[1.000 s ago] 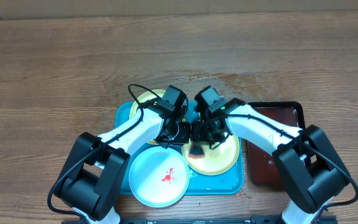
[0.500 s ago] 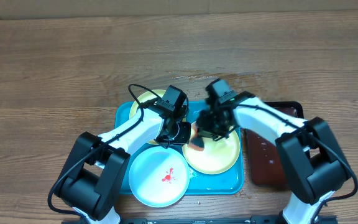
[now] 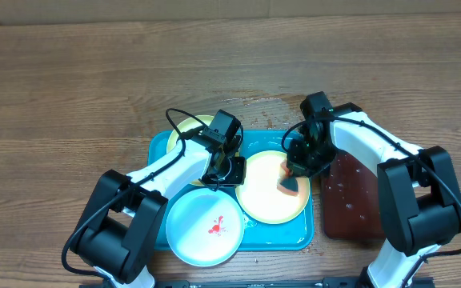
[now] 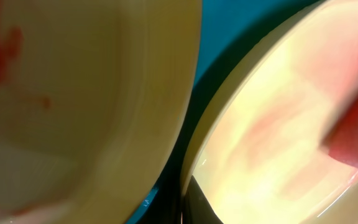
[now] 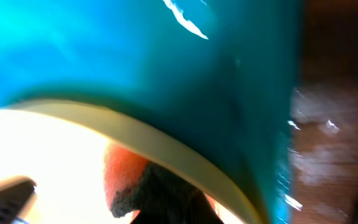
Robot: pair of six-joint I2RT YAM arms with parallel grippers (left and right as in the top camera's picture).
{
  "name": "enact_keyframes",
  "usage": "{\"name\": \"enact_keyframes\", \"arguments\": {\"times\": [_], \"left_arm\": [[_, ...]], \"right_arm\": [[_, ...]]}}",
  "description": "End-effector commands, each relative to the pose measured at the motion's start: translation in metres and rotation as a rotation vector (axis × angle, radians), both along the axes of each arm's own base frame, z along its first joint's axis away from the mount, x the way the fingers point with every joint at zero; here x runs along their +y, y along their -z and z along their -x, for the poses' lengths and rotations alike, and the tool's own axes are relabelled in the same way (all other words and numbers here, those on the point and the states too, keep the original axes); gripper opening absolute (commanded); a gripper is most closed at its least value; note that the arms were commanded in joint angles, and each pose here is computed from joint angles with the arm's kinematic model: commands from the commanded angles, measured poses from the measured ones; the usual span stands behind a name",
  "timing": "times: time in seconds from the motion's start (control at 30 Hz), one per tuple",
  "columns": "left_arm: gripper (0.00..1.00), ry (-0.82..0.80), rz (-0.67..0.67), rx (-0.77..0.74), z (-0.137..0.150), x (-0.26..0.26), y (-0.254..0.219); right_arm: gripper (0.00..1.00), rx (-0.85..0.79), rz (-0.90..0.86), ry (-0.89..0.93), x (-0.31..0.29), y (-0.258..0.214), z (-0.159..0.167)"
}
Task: Clean dirty plates on tray and stack at the side
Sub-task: 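Scrub the right yellow plate with the sponge while left gripper holds it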
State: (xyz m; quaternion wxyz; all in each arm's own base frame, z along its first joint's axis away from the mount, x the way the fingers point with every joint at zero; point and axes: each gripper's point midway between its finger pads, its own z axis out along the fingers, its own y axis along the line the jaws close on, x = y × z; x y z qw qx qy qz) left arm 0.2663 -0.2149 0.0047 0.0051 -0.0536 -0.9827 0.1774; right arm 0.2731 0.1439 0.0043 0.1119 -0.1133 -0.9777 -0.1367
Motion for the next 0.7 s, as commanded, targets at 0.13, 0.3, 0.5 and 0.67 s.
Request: {"name": "enact_keyframes", "arguments": {"times": [0.13,0.3,0.5,0.67], "left_arm": [[0.04,-0.024,-0.011,0.028,0.004,0.000,0.006],[0.04,-0.027,-0.011,0.029,0.004,0.000,0.006],[0.04,-0.027,-0.011,0.029,0.004,0.000,0.006],[0.04,-0.027,-0.011,0.030,0.004,0.000,0.006]], "right_arm": [[0.04,0.158,0.124,-0.243,-0.018,0.017,0.058],[0.04,0.165,-0.058,-0.312,0.026,0.009,0.071],[0.04,0.097,-0.208,-0.290,0.073,0.006,0.062],[0.04,0.047,-0.226,-0.228,0.091,0.008,0.049]]}}
